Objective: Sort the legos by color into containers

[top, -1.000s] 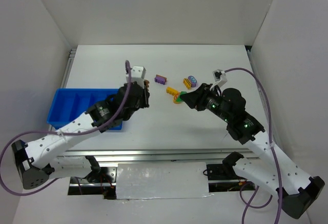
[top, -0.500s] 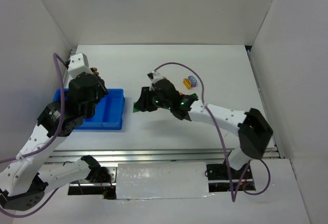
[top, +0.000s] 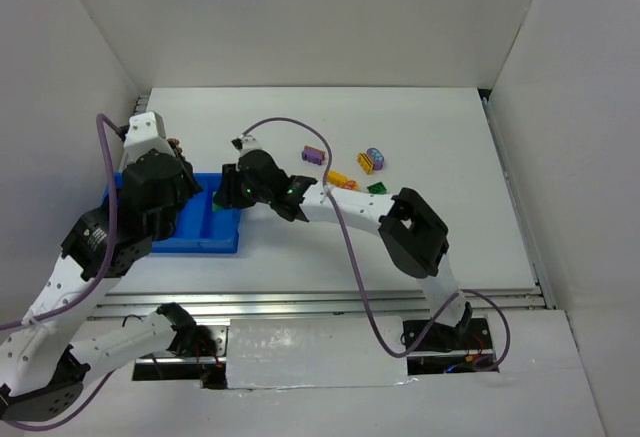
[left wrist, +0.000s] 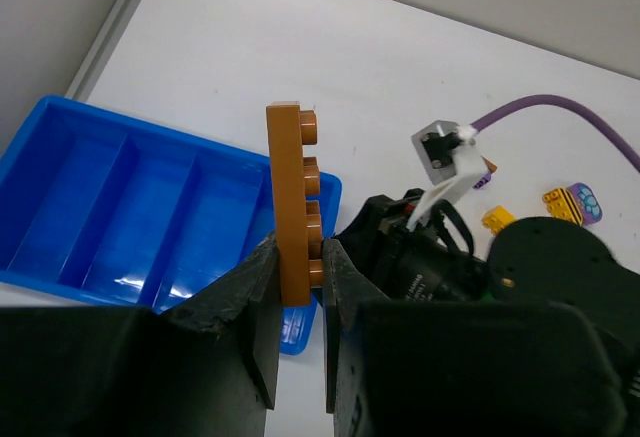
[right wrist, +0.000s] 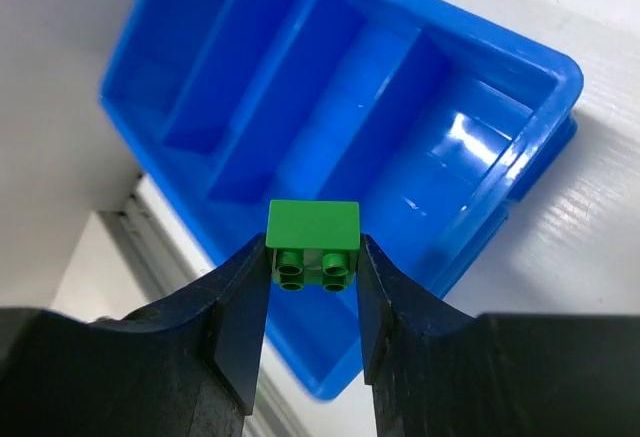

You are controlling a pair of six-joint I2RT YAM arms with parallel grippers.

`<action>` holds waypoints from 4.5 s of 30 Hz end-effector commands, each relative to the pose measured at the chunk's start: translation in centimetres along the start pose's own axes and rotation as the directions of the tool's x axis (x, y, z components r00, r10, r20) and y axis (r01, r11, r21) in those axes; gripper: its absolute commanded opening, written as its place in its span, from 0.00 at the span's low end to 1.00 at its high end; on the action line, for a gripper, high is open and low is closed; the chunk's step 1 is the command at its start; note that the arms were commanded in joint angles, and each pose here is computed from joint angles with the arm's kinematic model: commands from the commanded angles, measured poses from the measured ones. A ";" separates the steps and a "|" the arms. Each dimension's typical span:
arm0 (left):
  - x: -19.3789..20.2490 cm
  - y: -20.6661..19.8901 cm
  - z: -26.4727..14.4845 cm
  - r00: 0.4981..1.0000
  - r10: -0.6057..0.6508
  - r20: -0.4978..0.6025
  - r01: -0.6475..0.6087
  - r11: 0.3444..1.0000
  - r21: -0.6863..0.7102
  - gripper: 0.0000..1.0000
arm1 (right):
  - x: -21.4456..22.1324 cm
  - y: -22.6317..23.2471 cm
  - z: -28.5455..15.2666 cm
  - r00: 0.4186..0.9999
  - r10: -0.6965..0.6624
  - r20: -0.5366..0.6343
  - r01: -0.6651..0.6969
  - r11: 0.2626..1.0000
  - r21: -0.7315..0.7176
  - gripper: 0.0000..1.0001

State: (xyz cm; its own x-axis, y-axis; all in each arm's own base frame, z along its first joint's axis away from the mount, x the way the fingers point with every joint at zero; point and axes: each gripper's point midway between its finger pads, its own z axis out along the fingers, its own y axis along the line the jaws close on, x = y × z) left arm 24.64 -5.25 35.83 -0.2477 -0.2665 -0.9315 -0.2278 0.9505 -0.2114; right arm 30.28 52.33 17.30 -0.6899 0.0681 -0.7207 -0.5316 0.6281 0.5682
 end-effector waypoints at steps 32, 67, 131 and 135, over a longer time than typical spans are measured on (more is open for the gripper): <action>11.2 6.6 13.1 0.900 -0.234 -0.367 0.149 0.958 -0.245 0.00 | -3.1 -4.0 -14.7 0.974 -0.020 0.227 0.024 1.000 -0.013 0.85; 18.2 10.9 12.9 0.814 -0.280 -0.510 0.032 0.896 -0.442 1.00 | -4.8 -16.0 -25.8 0.941 0.019 0.338 -0.113 0.958 0.262 0.91; 12.4 -0.6 5.6 0.935 0.118 -0.336 -0.052 0.979 0.199 1.00 | 0.4 -38.4 -21.2 0.891 0.363 0.272 -0.371 0.240 0.897 0.33; 12.2 0.0 5.6 0.939 0.096 -0.329 -0.045 0.986 0.161 1.00 | 0.5 -37.8 -21.9 0.887 0.358 0.291 -0.391 0.248 0.886 0.08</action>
State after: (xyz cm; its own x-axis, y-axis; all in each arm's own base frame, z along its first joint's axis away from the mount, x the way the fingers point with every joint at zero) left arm 26.66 -8.08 21.85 -0.6052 -0.2071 -0.7687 -0.0514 0.9737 -0.2218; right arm 39.33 11.84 2.17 -0.6998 0.4852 -0.5244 0.5612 0.8275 0.0167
